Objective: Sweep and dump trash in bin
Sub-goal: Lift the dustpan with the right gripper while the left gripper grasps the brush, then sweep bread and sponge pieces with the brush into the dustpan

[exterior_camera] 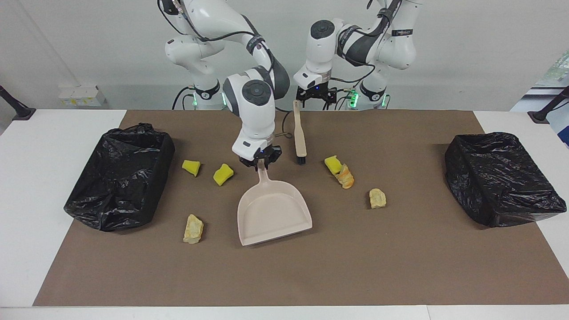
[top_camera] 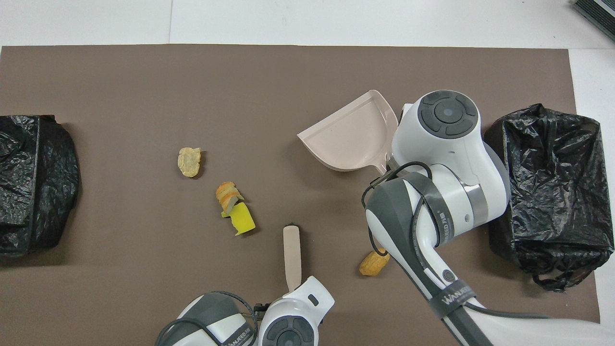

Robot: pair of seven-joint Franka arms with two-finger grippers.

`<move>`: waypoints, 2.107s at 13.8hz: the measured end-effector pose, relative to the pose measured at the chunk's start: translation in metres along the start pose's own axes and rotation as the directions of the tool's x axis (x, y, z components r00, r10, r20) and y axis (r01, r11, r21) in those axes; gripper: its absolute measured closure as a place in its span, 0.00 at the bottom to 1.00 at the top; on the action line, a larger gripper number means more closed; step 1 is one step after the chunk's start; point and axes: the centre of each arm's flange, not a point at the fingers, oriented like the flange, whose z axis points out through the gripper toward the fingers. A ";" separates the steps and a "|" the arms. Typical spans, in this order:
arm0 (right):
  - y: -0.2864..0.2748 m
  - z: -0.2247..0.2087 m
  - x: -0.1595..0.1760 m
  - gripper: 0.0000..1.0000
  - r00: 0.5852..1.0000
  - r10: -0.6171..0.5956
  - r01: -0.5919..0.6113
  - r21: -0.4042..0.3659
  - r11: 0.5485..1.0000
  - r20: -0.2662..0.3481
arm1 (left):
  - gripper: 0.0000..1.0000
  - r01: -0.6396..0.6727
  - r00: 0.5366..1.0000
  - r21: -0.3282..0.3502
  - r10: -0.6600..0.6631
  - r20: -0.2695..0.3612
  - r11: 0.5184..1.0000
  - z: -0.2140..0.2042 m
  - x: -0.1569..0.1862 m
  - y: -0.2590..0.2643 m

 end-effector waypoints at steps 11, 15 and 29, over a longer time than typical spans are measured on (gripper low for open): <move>0.026 0.005 -0.011 0.68 0.960 -0.276 0.276 0.007 0.961 0.041 | 0.74 -0.109 0.989 0.076 0.100 0.109 0.991 -0.047 0.050 -0.048; 0.026 0.003 -0.007 0.68 0.899 -0.437 0.437 -0.004 0.899 0.016 | 0.74 -0.067 0.996 0.023 0.065 0.063 0.998 -0.108 0.122 -0.139; -0.068 0.052 -0.043 0.68 0.624 -0.779 0.781 -0.078 0.619 0.062 | 0.74 -0.474 0.877 0.063 0.477 -0.055 0.878 -0.063 0.280 -0.394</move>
